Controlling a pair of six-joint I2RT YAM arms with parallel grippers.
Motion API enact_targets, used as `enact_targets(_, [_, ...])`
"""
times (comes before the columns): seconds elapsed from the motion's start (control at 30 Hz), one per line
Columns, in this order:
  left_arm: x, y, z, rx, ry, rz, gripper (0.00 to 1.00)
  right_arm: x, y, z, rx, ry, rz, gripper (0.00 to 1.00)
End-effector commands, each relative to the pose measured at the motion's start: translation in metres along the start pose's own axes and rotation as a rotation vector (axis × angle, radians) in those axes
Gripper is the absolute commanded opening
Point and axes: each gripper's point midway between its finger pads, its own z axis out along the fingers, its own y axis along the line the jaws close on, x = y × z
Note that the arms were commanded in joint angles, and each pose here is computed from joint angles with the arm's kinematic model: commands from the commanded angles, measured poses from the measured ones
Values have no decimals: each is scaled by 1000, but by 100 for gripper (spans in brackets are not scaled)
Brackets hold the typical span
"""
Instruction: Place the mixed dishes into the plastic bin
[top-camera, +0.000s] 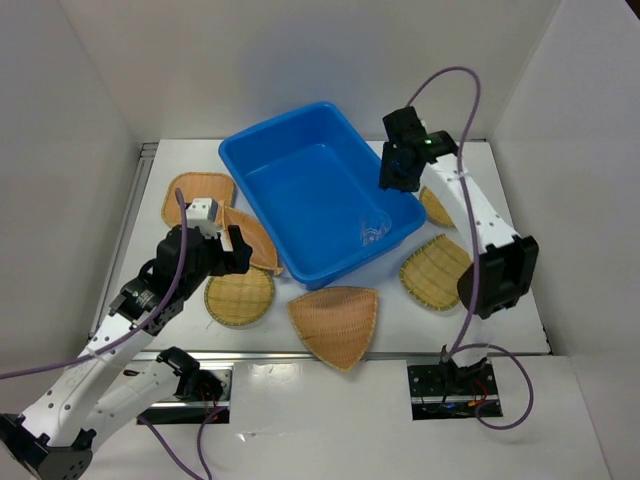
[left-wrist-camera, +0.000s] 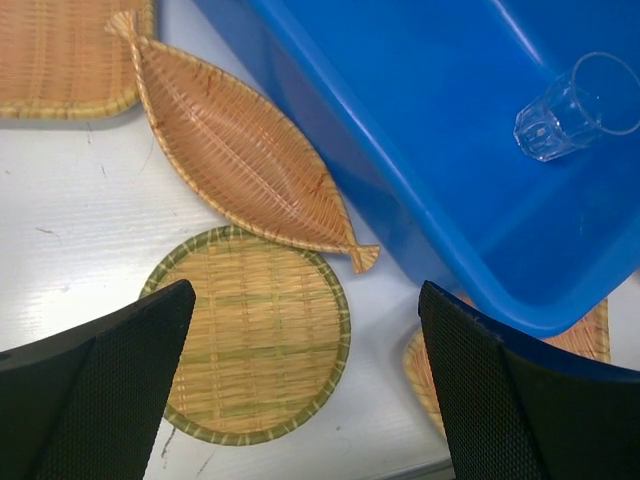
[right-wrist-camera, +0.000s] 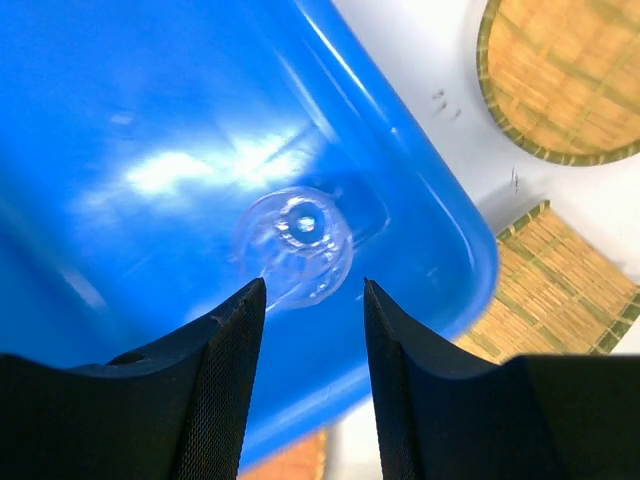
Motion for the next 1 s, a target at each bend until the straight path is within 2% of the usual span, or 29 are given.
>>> enact_targets(0.0, [4, -8, 8, 28, 1, -52, 100, -17, -1, -68, -97, -108, 12, 50])
enact_targets(0.03, [10, -7, 10, 23, 14, -62, 100, -12, 1, -69, -122, -111, 13, 50])
enact_targets(0.07, [12, -9, 11, 34, 18, -76, 100, -11, -1, -90, -165, -152, 23, 48])
enact_targets(0.13, [11, -9, 11, 26, 14, -113, 98, 10, 5, -94, -243, -130, 46, 47])
enact_targets(0.17, [13, -9, 13, 22, 24, -110, 98, 14, 2, -114, -285, -166, 67, 47])
enact_targets(0.23, [12, -7, 14, -2, 23, -131, 98, 43, 1, -112, -321, -108, 100, 47])
enact_targets(0.3, [13, -4, 15, -25, 42, -124, 98, 54, -1, -130, -373, -133, 147, 45])
enact_targets(0.33, [6, -3, 16, -34, 28, -102, 99, 72, -2, -124, -382, -89, 155, 45])
enact_targets(0.4, [2, -3, 19, -47, 30, -78, 99, 86, -4, -132, -411, -84, 182, 45])
enact_targets(0.47, [0, -4, 21, -47, 31, -78, 99, 107, -7, -125, -405, -26, 206, 45])
enact_targets(0.53, [-7, -8, 19, -30, 15, -83, 99, 126, -8, -118, -397, 24, 211, 51])
enact_targets(0.7, [-14, -14, 18, -1, 3, -79, 99, 174, 1, -107, -387, 166, 227, 55])
enact_targets(0.83, [-62, -10, 4, -46, -100, 15, 99, 220, 12, -101, -431, 255, 324, 56])
enact_targets(0.97, [-65, -20, 8, 4, -96, 35, 99, 230, 16, -91, -455, 250, 401, 56])
